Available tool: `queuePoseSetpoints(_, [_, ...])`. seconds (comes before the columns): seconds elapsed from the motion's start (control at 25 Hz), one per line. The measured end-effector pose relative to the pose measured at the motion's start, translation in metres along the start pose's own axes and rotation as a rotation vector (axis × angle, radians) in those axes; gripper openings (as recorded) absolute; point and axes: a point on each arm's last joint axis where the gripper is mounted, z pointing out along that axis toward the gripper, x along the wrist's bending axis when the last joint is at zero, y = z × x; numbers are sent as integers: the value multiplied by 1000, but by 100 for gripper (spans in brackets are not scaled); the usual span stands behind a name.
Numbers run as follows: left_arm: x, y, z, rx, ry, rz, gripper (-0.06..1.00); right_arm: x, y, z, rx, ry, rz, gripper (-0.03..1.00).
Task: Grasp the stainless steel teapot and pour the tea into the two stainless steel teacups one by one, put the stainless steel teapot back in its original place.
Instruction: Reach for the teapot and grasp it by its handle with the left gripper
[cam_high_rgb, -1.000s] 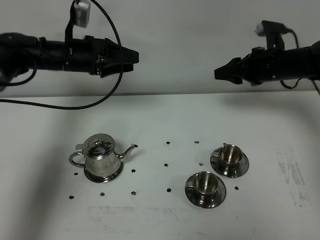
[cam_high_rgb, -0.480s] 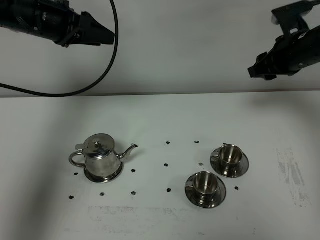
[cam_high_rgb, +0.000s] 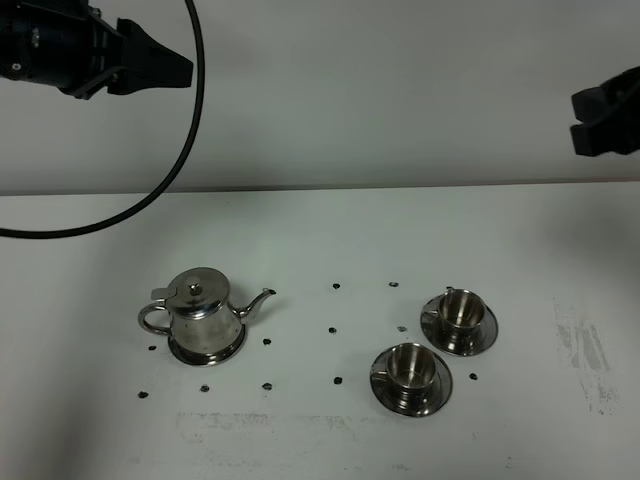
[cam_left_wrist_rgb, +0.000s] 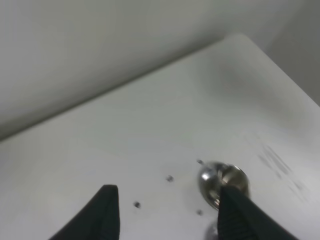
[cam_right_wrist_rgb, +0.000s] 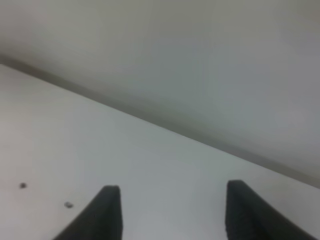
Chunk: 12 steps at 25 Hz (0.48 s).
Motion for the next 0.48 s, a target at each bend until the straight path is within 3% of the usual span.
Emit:
queuePoseSetpoints(0.12, [-10,-5,-21,-57,64,42,50,12,-10,-43,-46,-1,8,48])
queuePoseSetpoints(0.24, [-20,-15,-38,-41,94,110,50,23,-21,-83,-78,4,36,48])
queuePoseSetpoints(0.32, [-22,-24,-43,23,114,163,50,30,-29,-107,-99,9,51,48])
queuePoseSetpoints(0.48, [-16,-51,-46,299,139,306,50,43,-45,-156,-151,6,57,47])
